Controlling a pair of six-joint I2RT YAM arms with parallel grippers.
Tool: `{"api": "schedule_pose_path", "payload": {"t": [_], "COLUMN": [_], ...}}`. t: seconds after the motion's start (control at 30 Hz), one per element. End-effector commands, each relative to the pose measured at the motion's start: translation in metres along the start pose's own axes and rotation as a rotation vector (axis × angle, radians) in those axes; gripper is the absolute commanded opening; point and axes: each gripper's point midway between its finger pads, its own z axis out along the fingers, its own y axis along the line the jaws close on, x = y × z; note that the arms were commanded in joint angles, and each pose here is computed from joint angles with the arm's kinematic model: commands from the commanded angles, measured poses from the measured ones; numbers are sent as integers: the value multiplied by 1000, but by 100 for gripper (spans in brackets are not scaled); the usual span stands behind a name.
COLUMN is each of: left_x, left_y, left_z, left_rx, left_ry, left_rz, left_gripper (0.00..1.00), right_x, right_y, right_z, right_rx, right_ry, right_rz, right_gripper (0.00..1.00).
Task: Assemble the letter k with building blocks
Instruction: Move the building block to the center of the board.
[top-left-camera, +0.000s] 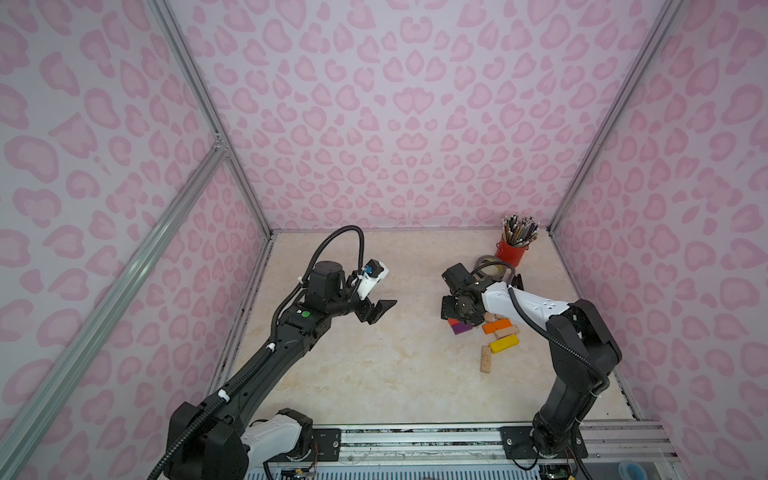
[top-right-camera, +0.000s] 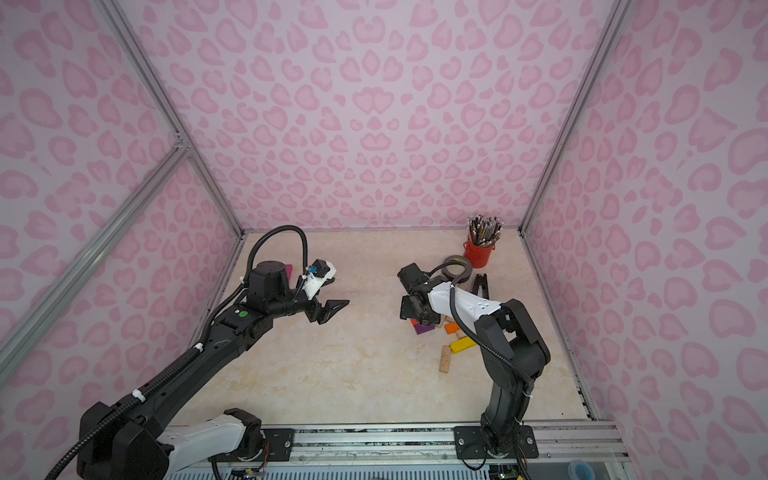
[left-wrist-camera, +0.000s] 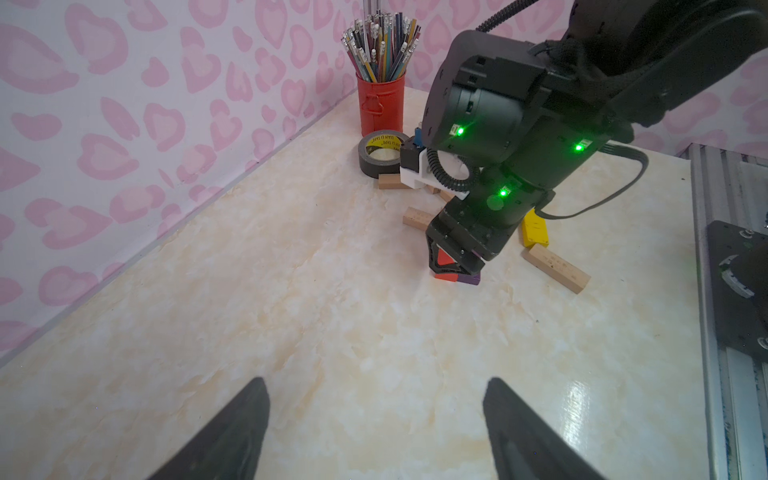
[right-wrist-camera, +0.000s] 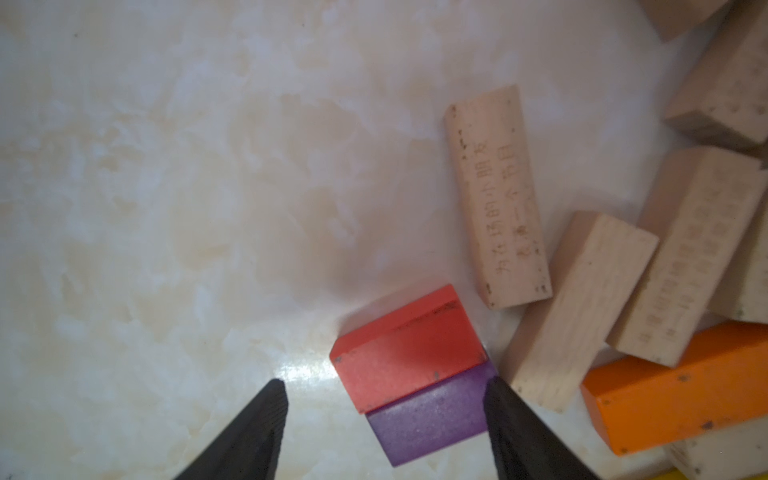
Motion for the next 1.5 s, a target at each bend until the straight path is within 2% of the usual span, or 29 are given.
{"api": "schedule_pose_path", "payload": {"t": [0.0, 0.63, 0.73, 0.9, 1.13, 1.23, 1.33, 1.47], "left_x": [-3, 3, 2, 3, 5, 6, 6, 9], "left_y": [-8, -3, -1, -1, 4, 16, 38, 76], "left_z": [-1, 2, 2, 1, 1, 0, -7, -22], "left_rx": [48, 26, 18, 12, -18, -86, -187, -310], "left_ry": [-9, 18, 19, 20, 29, 41, 38, 18], "left_rz": [29, 29, 30, 34, 31, 13, -46, -164], "left_gripper": [84, 84, 84, 84, 84, 84, 84, 84], "right_x": [5, 4, 0, -2, -10, -13, -10, -1], "right_y": [-10, 20, 20, 23, 34, 47, 71, 124], "right_z": [6, 29, 32, 38, 35, 32, 31, 38], "right_rx": [54, -27, -3, 11, -13, -49, -109, -228], "right_ry": [2, 12, -5, -17, -55, -61, -63, -60], "right_rz": [26, 33, 61, 69, 52, 41, 72, 153], "right_gripper": [78, 66, 58, 51, 32, 26, 25, 26]}}
